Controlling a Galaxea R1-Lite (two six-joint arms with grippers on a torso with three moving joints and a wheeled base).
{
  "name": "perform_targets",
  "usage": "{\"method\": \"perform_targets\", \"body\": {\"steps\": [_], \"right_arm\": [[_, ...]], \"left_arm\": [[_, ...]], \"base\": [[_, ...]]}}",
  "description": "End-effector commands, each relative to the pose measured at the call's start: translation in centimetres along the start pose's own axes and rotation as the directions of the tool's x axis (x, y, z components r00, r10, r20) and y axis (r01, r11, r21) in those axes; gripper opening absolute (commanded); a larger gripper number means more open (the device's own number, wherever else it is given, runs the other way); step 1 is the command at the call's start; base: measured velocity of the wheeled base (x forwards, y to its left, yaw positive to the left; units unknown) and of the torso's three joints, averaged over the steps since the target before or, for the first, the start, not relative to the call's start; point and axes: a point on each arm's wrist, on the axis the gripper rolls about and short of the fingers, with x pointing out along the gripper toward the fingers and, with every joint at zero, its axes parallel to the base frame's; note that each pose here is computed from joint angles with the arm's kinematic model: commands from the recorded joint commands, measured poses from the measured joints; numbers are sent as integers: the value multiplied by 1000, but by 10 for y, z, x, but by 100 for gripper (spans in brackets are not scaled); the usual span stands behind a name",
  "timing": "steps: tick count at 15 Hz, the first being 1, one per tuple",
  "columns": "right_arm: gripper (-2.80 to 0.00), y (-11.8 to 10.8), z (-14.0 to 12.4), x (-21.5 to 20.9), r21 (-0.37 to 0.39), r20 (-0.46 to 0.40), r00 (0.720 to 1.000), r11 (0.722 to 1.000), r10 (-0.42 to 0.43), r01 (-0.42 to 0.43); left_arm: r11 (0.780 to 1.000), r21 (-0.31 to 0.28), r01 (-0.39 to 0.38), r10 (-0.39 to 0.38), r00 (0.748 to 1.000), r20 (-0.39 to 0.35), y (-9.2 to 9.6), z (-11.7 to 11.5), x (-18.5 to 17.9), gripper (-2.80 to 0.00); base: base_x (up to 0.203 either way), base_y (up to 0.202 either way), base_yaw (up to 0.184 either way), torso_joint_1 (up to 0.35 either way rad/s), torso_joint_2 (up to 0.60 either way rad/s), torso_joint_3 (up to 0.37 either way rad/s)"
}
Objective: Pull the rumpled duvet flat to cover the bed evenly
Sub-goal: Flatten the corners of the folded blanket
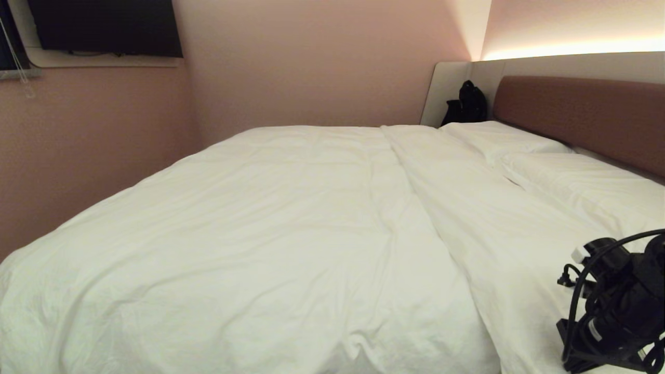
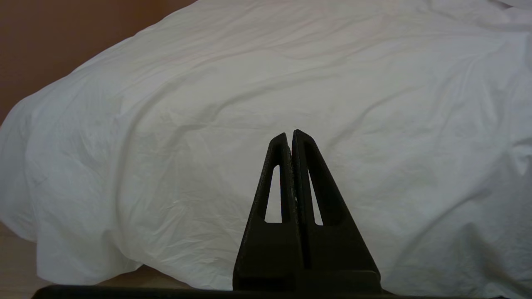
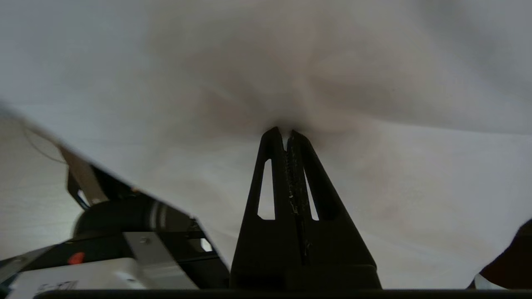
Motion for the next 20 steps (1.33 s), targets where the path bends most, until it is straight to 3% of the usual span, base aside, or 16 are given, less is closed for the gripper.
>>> {"method": "perform_targets", "body": {"steps": [1, 5, 11, 15, 18, 20], "right_arm": [[-280, -8, 7, 34, -18, 52, 998, 999, -35, 36], [-280, -16, 4, 72, -36, 81, 990, 993, -113, 116], [-280, -18, 0, 76, -40, 73, 984, 986, -161, 165], [-280, -22, -32, 62, -95, 72, 979, 976, -190, 196], [-280, -21, -38, 38, -96, 176, 972, 980, -154, 173], [-280, -20, -44, 12, -92, 288, 951, 986, -109, 141]], "left_arm": [[1000, 0, 0, 0, 1000, -1, 0, 0, 0, -280], [1000, 0, -1, 1, 1000, -1, 0, 0, 0, -280], [1000, 0, 0, 0, 1000, -1, 0, 0, 0, -280], [1000, 0, 0, 0, 1000, -1, 0, 0, 0, -280], [1000, 0, 0, 0, 1000, -1, 0, 0, 0, -280], [1000, 0, 0, 0, 1000, -1, 0, 0, 0, -280]], "base": [[0, 0, 0, 0, 0, 0], [0, 0, 0, 0, 0, 0], [0, 0, 0, 0, 0, 0], [0, 0, 0, 0, 0, 0], [0, 0, 0, 0, 0, 0], [0, 0, 0, 0, 0, 0]]}}
